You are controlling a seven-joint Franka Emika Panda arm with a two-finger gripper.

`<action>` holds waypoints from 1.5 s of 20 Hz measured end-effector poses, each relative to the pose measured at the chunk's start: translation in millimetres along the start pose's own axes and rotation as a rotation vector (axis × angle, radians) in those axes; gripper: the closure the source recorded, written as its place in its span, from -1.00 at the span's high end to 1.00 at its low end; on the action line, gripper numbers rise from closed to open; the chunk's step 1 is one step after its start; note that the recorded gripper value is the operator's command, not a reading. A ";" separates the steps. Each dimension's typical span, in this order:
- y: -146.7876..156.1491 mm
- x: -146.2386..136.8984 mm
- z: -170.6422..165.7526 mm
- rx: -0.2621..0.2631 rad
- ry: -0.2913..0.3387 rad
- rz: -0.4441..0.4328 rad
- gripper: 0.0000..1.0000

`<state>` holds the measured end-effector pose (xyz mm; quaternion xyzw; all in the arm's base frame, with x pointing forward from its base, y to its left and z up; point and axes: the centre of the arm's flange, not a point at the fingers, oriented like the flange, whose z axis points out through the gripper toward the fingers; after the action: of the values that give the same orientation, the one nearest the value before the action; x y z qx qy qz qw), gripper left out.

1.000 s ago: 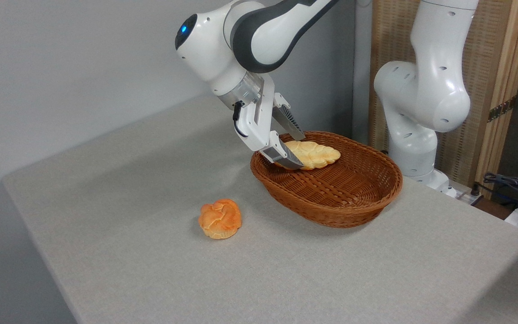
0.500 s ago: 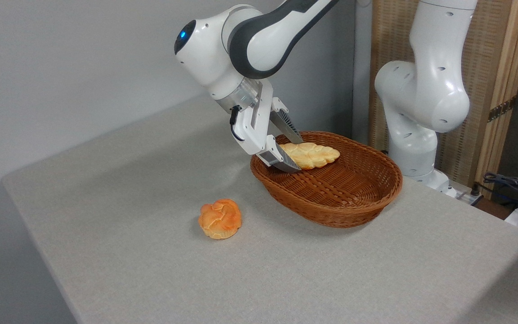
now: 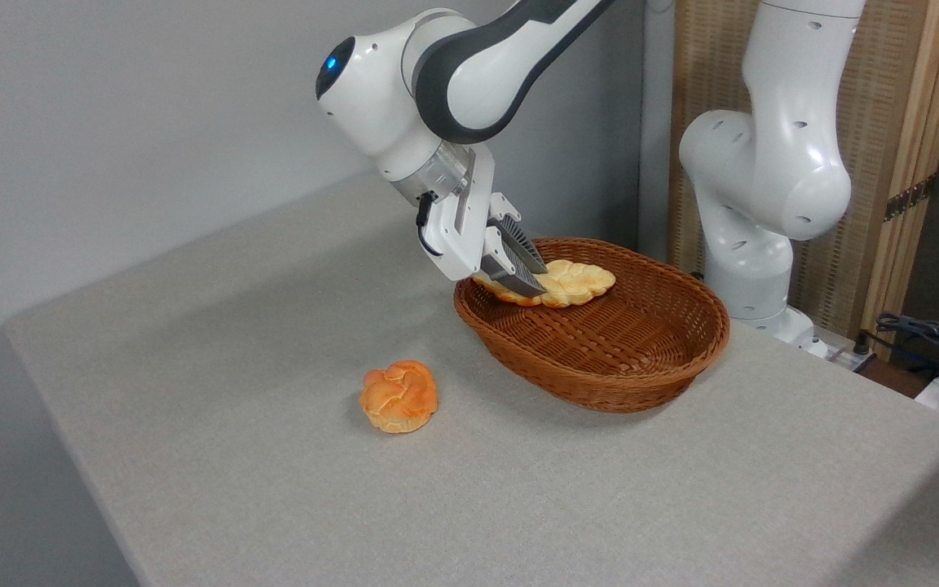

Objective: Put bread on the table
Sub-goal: 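Lift the gripped bread roll out of the basket and carry it beside the bun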

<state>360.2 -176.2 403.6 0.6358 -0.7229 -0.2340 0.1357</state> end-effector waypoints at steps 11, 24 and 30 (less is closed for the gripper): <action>-0.1 0.1 0.1 0.000 0.000 0.000 -1.00; 11.0 -14.6 -40.2 0.018 0.028 -0.001 -1.00; 14.1 -40.9 -86.4 0.084 0.087 -0.035 -1.00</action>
<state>397.2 -149.2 488.8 0.6632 -0.7141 -0.1779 0.1361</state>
